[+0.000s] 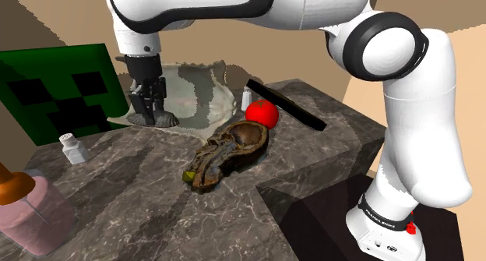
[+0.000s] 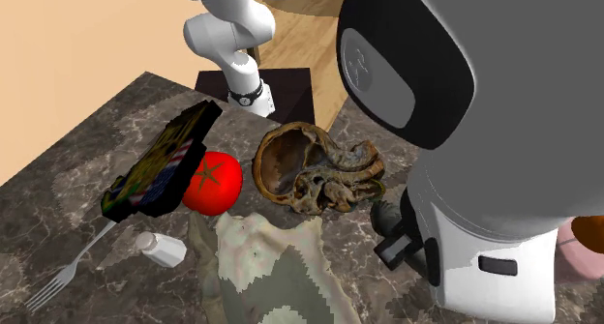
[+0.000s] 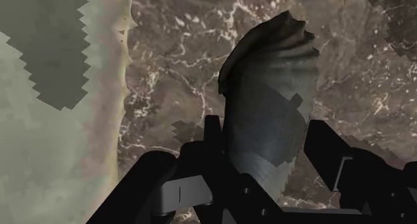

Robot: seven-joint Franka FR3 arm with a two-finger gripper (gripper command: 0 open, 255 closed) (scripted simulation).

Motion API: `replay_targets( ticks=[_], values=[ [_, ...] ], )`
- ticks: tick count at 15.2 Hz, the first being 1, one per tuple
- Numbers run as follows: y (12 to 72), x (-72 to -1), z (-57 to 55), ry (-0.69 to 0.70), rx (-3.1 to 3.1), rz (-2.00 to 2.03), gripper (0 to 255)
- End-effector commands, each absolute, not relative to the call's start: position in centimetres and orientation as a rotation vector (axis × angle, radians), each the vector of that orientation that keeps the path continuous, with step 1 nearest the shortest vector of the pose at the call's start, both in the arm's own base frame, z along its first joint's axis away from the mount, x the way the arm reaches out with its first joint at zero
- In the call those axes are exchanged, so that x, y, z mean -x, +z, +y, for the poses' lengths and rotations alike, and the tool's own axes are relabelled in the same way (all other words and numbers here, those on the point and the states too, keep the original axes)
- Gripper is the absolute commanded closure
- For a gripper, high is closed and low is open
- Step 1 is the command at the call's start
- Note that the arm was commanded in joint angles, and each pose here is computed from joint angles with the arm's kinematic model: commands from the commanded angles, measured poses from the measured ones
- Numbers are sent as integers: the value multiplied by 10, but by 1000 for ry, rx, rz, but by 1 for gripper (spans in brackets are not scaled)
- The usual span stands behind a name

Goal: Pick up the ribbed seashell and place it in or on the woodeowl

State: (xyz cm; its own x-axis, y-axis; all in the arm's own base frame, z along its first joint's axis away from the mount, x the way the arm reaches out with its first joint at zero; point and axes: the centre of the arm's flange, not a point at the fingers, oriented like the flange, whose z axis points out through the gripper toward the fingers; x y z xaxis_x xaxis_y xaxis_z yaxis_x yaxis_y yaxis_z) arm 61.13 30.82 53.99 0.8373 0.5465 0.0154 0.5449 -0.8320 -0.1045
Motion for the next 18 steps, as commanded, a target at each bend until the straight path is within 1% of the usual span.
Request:
replay_targets(
  ticks=[1, 6, 18],
  values=[
    [550, -611, 307, 24, 2910, -867, 255],
    [577, -611, 307, 24, 2910, -867, 255],
    [578, -470, 235, 24, 2910, -867, 255]
  ],
)
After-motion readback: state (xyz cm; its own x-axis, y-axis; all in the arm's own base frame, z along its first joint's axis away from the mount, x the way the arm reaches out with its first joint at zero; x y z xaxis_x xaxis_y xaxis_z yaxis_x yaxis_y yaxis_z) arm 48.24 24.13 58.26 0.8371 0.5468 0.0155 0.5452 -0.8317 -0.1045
